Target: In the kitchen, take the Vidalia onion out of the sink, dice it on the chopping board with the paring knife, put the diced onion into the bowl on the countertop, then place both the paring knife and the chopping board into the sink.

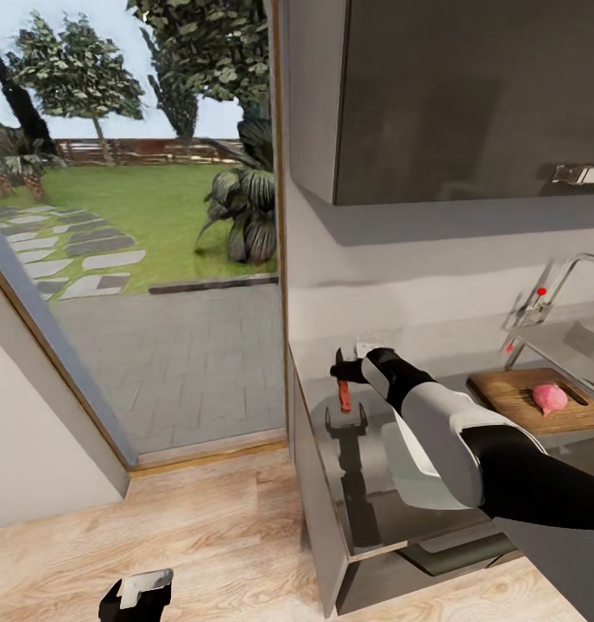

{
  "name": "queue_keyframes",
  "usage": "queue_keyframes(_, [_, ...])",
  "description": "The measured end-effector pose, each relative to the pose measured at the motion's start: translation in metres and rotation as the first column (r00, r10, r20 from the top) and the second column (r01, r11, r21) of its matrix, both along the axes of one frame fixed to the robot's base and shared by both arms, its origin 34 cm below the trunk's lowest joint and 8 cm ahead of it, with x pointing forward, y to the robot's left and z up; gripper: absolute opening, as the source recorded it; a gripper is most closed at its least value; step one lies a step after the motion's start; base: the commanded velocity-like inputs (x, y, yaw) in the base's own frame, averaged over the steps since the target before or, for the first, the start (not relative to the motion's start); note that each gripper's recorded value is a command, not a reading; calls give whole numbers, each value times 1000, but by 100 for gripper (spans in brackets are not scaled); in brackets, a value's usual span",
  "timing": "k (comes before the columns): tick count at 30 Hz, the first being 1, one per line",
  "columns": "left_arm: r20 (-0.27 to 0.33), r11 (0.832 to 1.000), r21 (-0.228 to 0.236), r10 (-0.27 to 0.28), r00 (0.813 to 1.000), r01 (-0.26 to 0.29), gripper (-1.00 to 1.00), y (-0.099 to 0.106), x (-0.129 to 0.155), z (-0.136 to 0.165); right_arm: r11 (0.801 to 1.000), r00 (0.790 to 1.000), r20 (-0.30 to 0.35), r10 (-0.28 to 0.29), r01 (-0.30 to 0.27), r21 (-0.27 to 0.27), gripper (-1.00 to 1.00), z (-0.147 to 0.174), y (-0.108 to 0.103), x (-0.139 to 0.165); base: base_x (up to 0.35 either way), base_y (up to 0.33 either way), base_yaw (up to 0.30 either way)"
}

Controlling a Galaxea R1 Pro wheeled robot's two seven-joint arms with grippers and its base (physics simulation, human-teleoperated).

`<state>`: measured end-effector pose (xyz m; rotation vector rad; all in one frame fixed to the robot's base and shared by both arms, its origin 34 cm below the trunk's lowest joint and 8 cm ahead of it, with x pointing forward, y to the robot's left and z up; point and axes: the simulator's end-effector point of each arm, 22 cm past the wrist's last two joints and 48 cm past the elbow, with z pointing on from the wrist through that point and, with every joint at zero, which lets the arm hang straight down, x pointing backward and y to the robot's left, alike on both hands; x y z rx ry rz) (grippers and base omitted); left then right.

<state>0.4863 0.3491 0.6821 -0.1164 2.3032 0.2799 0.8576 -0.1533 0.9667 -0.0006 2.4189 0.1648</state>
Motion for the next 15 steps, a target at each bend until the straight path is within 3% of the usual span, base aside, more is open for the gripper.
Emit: queue_keyframes(15, [0, 1000, 0, 0, 1000, 0, 100, 0, 0, 0, 1000, 1000, -5, -16, 16, -18, 100, -10, -3, -5, 0, 0, 0])
